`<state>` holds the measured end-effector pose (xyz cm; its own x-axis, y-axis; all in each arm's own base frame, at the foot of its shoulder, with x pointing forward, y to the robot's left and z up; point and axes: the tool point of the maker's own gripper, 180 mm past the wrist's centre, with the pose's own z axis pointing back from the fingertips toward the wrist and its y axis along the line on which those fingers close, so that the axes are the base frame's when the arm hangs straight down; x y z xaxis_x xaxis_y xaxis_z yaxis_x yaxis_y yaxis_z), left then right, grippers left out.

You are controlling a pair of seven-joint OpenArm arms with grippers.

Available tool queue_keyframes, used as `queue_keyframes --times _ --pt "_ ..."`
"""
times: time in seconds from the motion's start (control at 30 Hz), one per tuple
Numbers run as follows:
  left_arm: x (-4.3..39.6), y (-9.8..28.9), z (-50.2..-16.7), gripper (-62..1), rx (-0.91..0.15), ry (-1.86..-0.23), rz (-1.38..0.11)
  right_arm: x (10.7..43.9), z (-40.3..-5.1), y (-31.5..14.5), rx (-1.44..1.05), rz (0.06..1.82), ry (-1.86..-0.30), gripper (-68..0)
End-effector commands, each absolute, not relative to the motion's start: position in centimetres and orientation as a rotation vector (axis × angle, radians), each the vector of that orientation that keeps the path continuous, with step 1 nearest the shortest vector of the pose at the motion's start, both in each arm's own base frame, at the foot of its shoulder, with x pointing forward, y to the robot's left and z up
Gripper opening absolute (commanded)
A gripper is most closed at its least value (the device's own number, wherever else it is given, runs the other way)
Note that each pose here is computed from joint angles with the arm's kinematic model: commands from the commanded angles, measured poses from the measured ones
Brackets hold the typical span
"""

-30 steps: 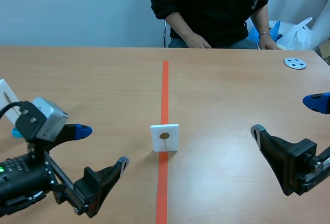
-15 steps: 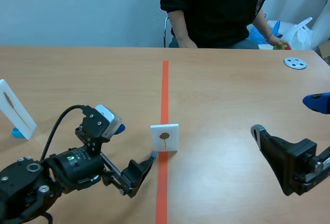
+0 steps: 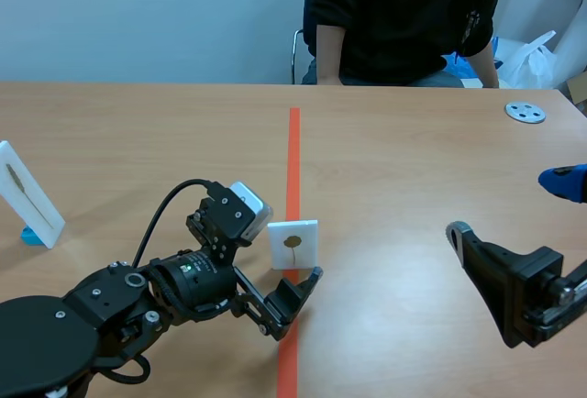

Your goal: Sort the leaf by its shape. The table is split by an orange tape line. A compound leaf with several leaflets goes to the left side, a simple leaf with one blade goes to the right side. Return to the home posture when a red brick is placed on the table.

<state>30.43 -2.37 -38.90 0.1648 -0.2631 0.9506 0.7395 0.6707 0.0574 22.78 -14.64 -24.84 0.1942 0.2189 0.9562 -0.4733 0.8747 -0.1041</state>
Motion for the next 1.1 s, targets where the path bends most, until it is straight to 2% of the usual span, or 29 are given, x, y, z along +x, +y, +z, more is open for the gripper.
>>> queue_keyframes --times 0.0,0.13,0.27,0.4,0.53,0.67,0.8,0.87,1.07 --pt "31.2 -3.1 -37.2 1.4 -0.497 -1.262 -0.744 23.1 -24.0 -14.4 0.239 0.499 -1.318 0.4" --pt "31.2 -3.5 -37.1 0.5 -0.506 -1.266 -0.738 23.1 -24.0 -14.4 0.239 0.499 -1.318 0.4" --pt "31.5 -3.8 -36.8 -17.0 -0.501 -1.279 -0.729 23.1 -24.0 -14.4 0.239 0.499 -1.318 0.4" --pt "31.7 -3.9 -36.7 -20.9 -0.492 -1.285 -0.721 23.1 -24.0 -14.4 0.239 0.499 -1.318 0.4" --pt "31.9 -3.6 -37.1 -34.9 -0.47 -1.283 -0.711 23.1 -24.0 -14.4 0.239 0.499 -1.318 0.4" --pt "31.8 -3.5 -37.4 -42.8 -0.468 -1.274 -0.709 23.1 -24.0 -14.4 0.239 0.499 -1.318 0.4" --pt "31.8 -3.4 -37.4 -54.2 -0.464 -1.275 -0.708 23.1 -24.0 -14.4 0.239 0.499 -1.318 0.4" --pt "31.8 -3.4 -37.3 -56.9 -0.465 -1.276 -0.708 23.1 -24.0 -14.4 0.239 0.499 -1.318 0.4" --pt "31.8 -3.5 -36.4 -56.9 -0.461 -1.273 -0.7 23.1 -24.0 -14.4 0.239 0.498 -1.319 0.4"
